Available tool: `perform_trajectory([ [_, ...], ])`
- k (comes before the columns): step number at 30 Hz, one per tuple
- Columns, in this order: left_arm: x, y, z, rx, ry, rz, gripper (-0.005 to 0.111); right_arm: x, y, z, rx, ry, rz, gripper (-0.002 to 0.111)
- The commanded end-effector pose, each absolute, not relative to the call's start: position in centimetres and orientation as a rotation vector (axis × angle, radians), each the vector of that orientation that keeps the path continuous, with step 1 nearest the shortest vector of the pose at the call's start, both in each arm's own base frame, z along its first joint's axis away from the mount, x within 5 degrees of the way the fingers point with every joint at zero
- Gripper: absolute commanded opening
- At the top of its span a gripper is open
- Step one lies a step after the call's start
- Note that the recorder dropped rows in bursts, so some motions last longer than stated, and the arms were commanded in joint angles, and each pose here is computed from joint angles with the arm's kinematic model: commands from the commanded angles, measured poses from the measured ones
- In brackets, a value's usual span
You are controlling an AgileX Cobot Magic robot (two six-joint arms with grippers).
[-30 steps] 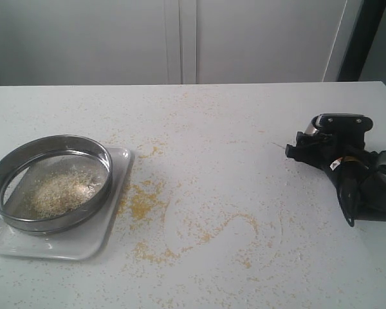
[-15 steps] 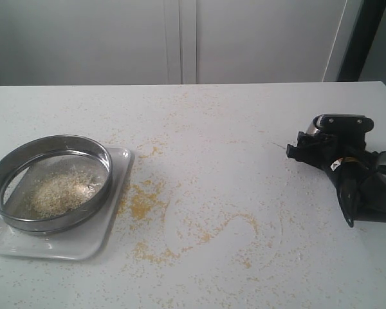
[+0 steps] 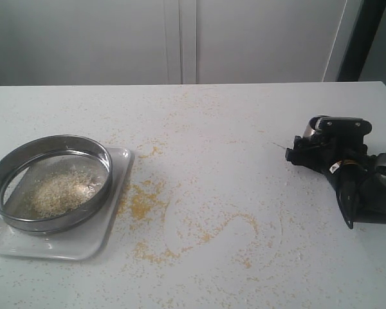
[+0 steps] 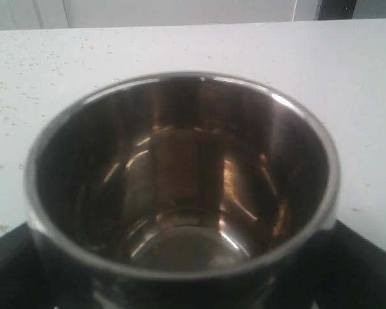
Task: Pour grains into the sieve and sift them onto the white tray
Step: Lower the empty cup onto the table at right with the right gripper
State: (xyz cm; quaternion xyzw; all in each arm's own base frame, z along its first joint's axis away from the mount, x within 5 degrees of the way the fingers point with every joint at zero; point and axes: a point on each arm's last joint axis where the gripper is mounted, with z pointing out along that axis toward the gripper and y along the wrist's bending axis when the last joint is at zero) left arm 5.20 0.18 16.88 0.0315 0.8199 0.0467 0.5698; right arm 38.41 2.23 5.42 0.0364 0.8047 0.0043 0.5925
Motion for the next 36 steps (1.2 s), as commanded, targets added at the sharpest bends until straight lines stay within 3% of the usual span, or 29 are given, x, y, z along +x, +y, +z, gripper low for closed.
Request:
perform_trajectory([
  [1, 5.2, 0.2, 16.7, 0.066, 1.927, 0.101, 0.0, 38.5, 2.0, 5.9, 0.039, 1.855, -0.025, 0.085],
  [15, 5.2, 0.2, 16.7, 0.066, 1.927, 0.101, 0.0, 38.1, 2.1, 7.6, -0.021, 1.831, -0.063, 0.091],
  [36, 5.2, 0.2, 16.7, 0.066, 1.927, 0.101, 0.0, 36.3, 2.2, 13.8, -0.029, 1.727, -0.025, 0.09],
])
